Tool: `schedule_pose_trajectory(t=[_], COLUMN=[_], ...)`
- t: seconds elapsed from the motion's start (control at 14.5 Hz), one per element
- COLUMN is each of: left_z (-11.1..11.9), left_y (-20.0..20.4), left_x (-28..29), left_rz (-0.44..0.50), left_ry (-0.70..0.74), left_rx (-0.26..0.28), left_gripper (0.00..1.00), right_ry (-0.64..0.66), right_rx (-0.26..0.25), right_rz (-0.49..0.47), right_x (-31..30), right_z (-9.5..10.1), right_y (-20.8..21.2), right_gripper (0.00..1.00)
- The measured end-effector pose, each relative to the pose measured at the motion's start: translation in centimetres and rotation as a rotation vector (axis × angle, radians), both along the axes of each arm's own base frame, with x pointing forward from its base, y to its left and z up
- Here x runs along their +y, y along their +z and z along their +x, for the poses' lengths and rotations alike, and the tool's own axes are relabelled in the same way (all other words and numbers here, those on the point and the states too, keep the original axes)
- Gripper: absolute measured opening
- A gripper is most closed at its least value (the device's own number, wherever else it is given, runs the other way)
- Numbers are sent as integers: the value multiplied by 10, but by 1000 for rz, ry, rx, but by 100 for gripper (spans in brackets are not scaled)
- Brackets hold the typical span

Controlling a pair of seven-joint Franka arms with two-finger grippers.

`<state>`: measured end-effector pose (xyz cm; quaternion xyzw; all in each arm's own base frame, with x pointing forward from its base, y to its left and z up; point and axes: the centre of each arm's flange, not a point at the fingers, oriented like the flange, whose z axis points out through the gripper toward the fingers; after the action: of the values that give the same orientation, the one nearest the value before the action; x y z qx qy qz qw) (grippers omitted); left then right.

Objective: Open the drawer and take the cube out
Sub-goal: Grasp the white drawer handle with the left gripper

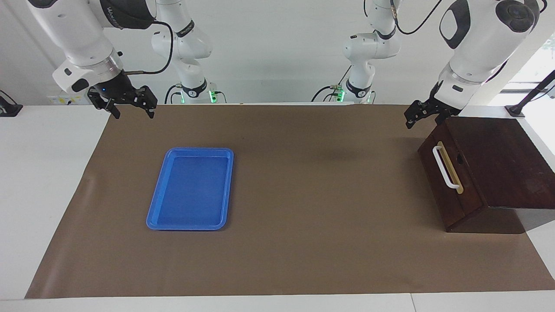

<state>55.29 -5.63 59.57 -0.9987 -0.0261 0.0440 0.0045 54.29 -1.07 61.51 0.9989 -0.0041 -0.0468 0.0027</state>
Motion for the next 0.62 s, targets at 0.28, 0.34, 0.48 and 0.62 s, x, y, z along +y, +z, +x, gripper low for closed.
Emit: schedule_pose_trajectory(t=[0.28,0.34,0.48,0.62], left_z=[0,1,5,9], left_y=[0,1,1,-5], left_x=[-1,-1,-2,0], left_rz=[-1,-2,2,68], left_ry=[-4,-8,-40,-116], left_rx=[-5,-9,-41,-68], left_gripper=[100,100,100,100], right_ry=[0,0,0,0], right_rx=[0,0,0,0], right_rz=[0,0,0,0], right_x=[0,0,0,0], right_z=[0,0,0,0], right_y=[0,0,0,0], right_gripper=[100,100,100,100])
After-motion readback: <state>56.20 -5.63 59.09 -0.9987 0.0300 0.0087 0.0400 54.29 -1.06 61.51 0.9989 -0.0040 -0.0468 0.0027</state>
